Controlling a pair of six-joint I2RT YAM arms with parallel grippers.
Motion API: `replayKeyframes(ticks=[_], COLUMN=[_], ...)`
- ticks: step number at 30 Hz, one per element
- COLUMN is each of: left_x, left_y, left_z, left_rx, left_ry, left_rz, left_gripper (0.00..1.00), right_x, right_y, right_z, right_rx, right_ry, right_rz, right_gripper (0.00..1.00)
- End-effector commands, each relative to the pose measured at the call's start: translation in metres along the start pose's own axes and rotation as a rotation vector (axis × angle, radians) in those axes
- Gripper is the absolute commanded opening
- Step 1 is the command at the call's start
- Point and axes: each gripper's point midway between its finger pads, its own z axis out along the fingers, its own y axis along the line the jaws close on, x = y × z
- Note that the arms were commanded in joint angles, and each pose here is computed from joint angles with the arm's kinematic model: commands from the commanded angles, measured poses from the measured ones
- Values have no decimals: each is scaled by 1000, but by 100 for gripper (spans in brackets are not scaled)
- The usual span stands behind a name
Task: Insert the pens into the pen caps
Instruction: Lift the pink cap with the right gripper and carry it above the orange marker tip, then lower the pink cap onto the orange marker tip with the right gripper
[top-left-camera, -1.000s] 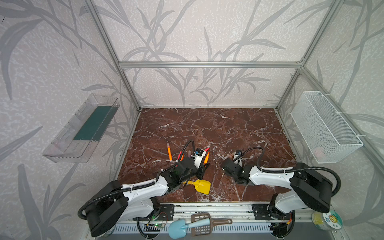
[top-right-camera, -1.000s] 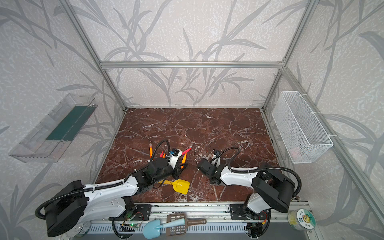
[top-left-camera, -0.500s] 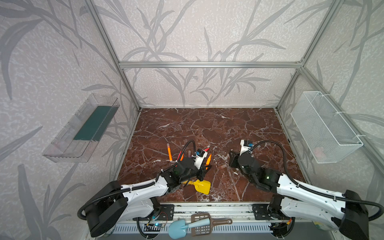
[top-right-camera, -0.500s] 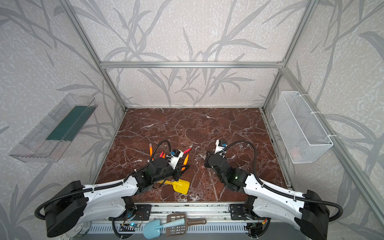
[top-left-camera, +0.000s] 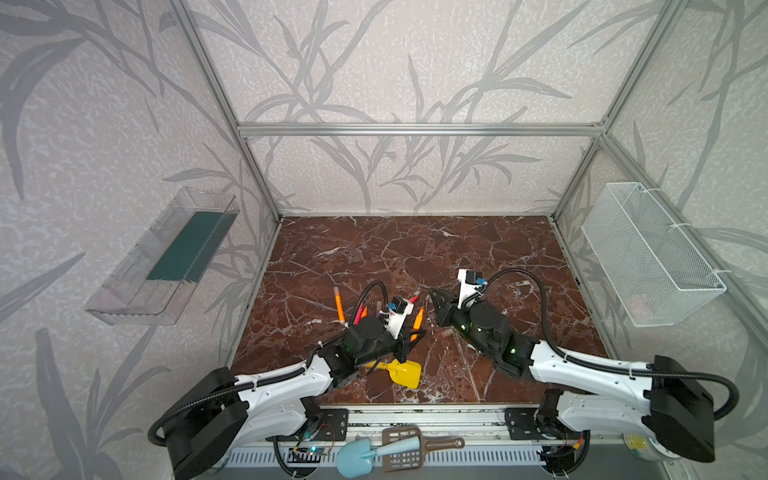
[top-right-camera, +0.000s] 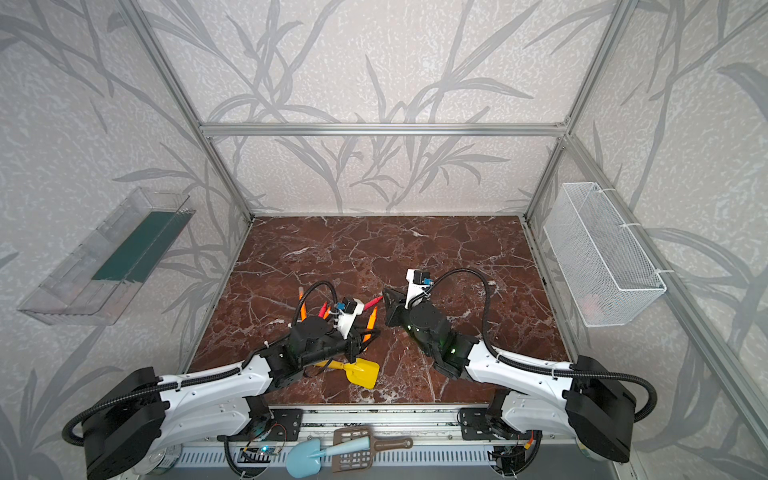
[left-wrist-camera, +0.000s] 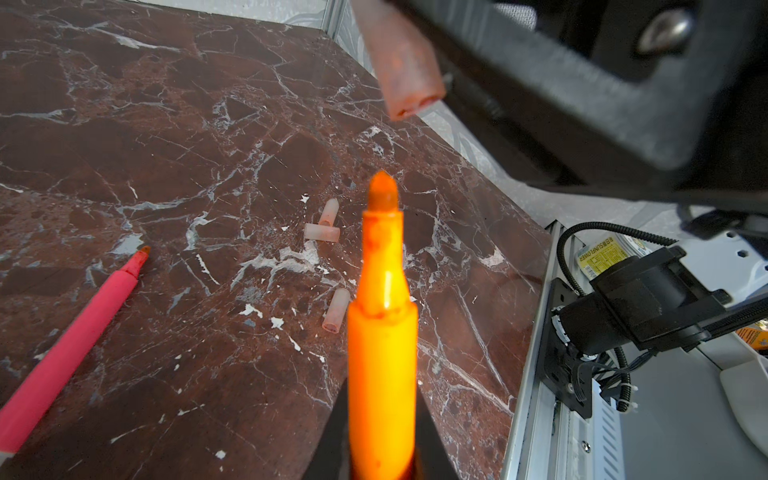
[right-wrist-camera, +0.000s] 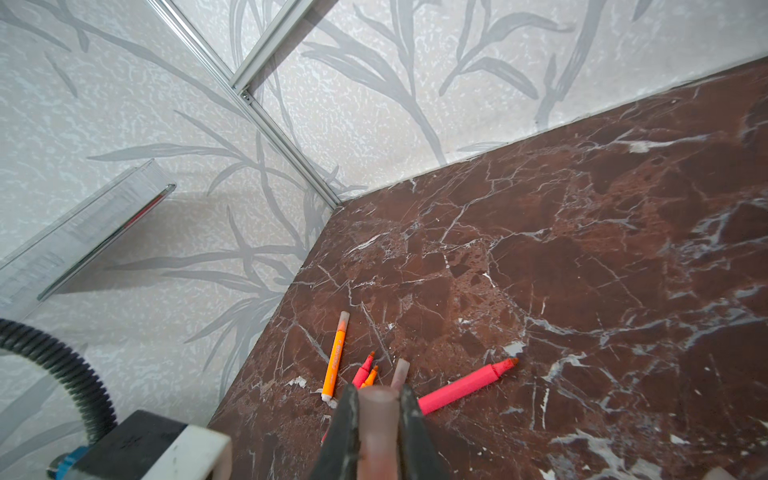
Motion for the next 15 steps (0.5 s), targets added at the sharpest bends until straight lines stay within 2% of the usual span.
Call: replayKeyframes(ticks=[1,15], left_x=[-10,-8], left_y=[-7,-9], left_z=[-5,-4], left_rx=[31,43], left_ry=[-49,-42], left_rz=[-2,-2], left_gripper=[0,0], right_x=[-13,-13], right_y=[26,48], right_z=[6,-1], right_rx=[-87,-130], right_ry=[-51,-57], right_rz=[40,23], right_gripper=[0,0])
